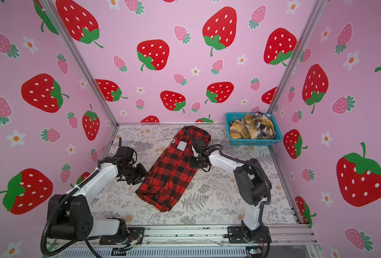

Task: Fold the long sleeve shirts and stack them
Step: 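Grasp the folded shirt's ends with both grippers and rotate it lengthwise, then grasp the near hem edge of the plaid strip with both grippers, then lift the near hem with both grippers and fold it toward the far collar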

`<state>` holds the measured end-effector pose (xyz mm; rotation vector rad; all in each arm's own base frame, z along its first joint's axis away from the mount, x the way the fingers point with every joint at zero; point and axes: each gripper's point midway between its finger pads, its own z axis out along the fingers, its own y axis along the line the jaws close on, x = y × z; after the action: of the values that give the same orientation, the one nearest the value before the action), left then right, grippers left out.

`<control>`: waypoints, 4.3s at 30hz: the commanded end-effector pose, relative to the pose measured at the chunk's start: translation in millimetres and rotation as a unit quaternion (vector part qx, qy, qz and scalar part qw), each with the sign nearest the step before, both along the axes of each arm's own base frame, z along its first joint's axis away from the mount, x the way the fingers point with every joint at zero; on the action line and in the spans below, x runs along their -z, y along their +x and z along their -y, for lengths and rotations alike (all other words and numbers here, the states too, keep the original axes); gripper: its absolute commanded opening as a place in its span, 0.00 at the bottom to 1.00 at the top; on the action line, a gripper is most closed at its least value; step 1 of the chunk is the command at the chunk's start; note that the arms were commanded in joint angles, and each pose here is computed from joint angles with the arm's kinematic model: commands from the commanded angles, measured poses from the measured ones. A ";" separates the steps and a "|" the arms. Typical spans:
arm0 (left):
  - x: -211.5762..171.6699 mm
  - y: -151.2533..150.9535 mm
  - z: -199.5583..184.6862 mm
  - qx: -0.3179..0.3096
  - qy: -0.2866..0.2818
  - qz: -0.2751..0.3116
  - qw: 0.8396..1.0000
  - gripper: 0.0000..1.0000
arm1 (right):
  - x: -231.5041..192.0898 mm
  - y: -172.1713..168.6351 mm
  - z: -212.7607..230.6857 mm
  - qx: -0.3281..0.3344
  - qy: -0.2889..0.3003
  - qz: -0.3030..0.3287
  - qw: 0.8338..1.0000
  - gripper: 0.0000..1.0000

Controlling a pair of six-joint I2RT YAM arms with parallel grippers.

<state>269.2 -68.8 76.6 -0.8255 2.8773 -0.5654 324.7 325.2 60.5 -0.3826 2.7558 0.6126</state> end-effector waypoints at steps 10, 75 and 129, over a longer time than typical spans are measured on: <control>59.8 -41.6 15.1 0.019 -0.026 -0.097 0.995 0.38 | 40.1 47.3 -15.1 0.024 -0.063 -0.014 0.998 0.23; 65.4 -76.6 89.8 0.096 -0.114 -0.136 0.979 0.50 | 47.3 -181.4 66.1 0.125 0.103 -0.200 0.966 0.54; -73.9 46.6 165.6 0.049 -0.232 0.062 0.970 0.00 | -97.7 -45.9 49.6 0.081 0.124 -0.030 0.989 0.04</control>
<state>259.0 -238.2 127.7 -0.6435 2.8436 -1.2661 242.1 267.4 144.2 0.0651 2.7483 0.9104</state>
